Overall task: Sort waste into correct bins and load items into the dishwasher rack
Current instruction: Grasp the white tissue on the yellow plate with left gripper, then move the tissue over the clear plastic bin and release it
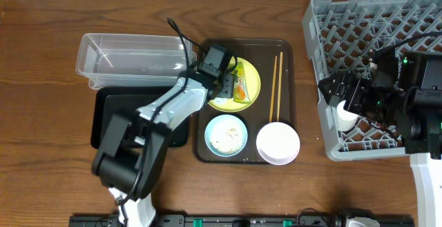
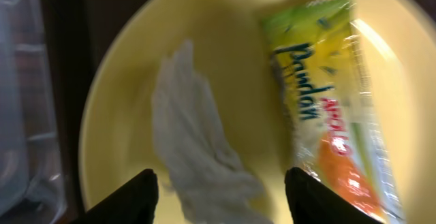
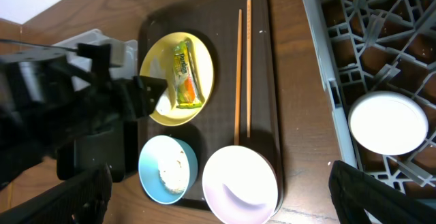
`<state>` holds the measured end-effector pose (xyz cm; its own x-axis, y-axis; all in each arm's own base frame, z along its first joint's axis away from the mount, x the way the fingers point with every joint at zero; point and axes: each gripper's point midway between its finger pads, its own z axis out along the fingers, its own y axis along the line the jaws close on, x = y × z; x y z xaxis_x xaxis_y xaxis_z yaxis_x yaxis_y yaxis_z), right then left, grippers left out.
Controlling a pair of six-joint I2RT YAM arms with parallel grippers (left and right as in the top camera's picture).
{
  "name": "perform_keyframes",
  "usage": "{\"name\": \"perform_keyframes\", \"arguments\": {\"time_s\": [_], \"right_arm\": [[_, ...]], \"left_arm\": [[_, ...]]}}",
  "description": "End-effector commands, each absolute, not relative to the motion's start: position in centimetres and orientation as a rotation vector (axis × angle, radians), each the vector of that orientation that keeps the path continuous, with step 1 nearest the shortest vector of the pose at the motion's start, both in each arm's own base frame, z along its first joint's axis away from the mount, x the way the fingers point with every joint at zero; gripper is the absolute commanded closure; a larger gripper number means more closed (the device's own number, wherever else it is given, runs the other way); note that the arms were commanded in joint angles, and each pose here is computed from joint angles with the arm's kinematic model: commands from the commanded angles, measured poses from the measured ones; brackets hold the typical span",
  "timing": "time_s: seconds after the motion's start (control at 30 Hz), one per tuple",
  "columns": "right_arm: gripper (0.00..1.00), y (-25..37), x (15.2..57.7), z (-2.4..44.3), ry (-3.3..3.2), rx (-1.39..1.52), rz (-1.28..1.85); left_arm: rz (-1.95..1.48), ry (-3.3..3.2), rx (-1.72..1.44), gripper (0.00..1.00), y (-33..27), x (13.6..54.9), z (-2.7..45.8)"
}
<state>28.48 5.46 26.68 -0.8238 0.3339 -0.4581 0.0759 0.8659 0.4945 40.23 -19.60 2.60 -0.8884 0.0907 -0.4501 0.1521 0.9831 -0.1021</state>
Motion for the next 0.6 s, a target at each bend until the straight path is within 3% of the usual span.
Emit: {"name": "perform_keyframes", "arguments": {"time_s": [0.0,0.07,0.13,0.23,0.43,0.57], "right_arm": [[0.01,5.8,28.5,27.0,2.484,0.260,0.637],[0.01,5.8,28.5,27.0,2.484,0.259,0.637],[0.01,5.8,28.5,27.0,2.483,0.259,0.637],[0.01,5.8,28.5,27.0,2.483,0.259,0.637],[0.01,5.7,28.5,26.9,2.483,0.261,0.630],[0.01,5.7,28.5,26.9,2.484,0.262,0.628]], "left_arm": [[-0.096,2.661,0.189,0.45,-19.1,41.3,1.5],[-0.057,2.663,0.182,0.53,-18.6,41.4,0.9],[-0.057,2.659,0.180,0.73,-18.6,41.5,1.2],[-0.084,2.633,0.155,0.93,-18.9,41.7,3.7],[-0.229,2.494,0.128,0.94,-19.5,41.3,13.5],[-0.166,2.408,0.053,0.94,-16.5,40.9,18.0]]}}
